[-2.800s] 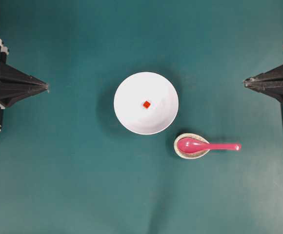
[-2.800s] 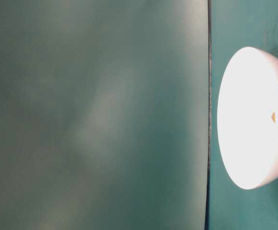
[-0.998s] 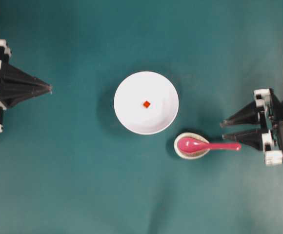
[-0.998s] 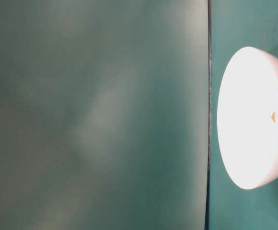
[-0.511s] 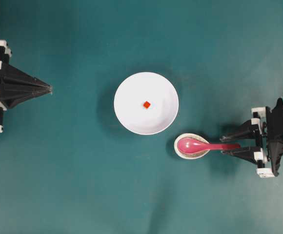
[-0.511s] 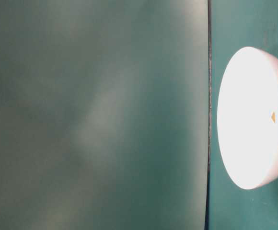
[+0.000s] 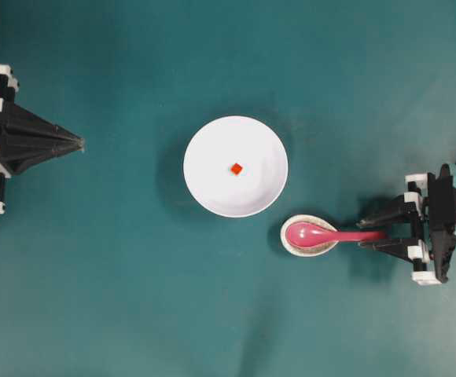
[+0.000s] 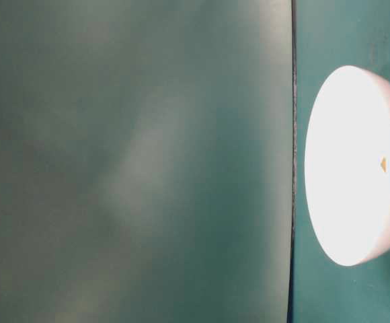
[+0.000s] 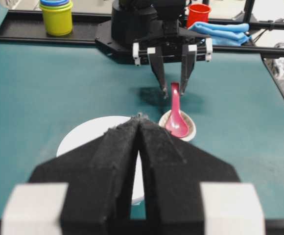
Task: Grip the spoon and scoop the red block from the bowl with right arm.
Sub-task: 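Close the right gripper on the pink spoon handle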
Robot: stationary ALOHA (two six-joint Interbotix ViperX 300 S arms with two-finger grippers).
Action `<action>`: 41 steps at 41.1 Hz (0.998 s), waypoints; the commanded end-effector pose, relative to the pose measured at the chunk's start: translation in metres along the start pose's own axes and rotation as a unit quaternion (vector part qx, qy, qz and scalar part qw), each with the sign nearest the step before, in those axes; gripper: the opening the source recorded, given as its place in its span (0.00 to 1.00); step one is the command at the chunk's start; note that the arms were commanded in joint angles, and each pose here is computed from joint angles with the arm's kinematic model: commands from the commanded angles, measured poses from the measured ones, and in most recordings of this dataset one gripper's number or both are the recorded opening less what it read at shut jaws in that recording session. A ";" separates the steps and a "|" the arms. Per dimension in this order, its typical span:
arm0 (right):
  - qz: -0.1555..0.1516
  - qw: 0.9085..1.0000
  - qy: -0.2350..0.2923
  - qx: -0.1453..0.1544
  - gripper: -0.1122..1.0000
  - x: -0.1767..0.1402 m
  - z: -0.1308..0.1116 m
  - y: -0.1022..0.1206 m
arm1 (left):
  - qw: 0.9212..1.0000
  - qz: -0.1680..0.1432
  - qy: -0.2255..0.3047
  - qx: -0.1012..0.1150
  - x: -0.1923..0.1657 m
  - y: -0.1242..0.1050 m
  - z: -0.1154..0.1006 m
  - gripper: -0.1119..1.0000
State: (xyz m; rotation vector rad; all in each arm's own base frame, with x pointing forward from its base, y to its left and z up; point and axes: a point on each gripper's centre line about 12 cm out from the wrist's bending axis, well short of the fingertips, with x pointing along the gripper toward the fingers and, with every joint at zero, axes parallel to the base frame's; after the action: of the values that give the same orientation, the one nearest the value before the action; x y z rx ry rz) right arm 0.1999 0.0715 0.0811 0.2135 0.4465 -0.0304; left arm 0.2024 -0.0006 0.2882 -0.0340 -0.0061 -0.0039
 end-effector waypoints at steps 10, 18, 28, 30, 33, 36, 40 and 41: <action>-0.005 1.000 -0.006 -0.010 0.53 0.006 -0.003 0.002 | 1.000 -0.001 -0.005 0.000 0.003 -0.001 0.008 0.10; -0.005 1.000 -0.008 -0.011 0.53 0.006 -0.003 0.001 | 1.000 -0.001 -0.003 0.001 0.003 -0.001 0.007 0.10; -0.005 1.000 -0.006 -0.011 0.52 0.006 -0.003 0.002 | 1.000 -0.001 0.002 0.001 0.003 -0.001 0.006 0.10; -0.006 1.000 -0.004 -0.011 0.52 0.006 -0.004 0.001 | 1.000 -0.001 0.002 0.001 0.003 -0.001 0.006 0.10; -0.006 1.000 -0.004 -0.012 0.47 0.006 -0.004 0.001 | 1.000 0.000 0.003 0.001 0.003 0.000 0.005 0.10; -0.006 1.000 -0.004 -0.011 0.40 0.006 -0.004 0.001 | 1.000 0.002 0.003 0.001 0.002 0.001 0.006 0.10; -0.005 1.000 -0.003 -0.011 0.31 0.006 -0.004 0.002 | 1.000 0.004 0.004 0.000 0.003 0.001 0.005 0.10; -0.005 1.000 -0.003 -0.011 0.30 0.007 -0.004 0.002 | 1.000 0.004 0.004 0.000 0.003 0.001 0.005 0.10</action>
State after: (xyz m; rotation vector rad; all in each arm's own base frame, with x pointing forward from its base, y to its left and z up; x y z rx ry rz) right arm 0.2020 0.0716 0.0728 0.1800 0.4546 -0.0410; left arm 0.2023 -0.0002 0.2848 -0.0370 0.0231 -0.0016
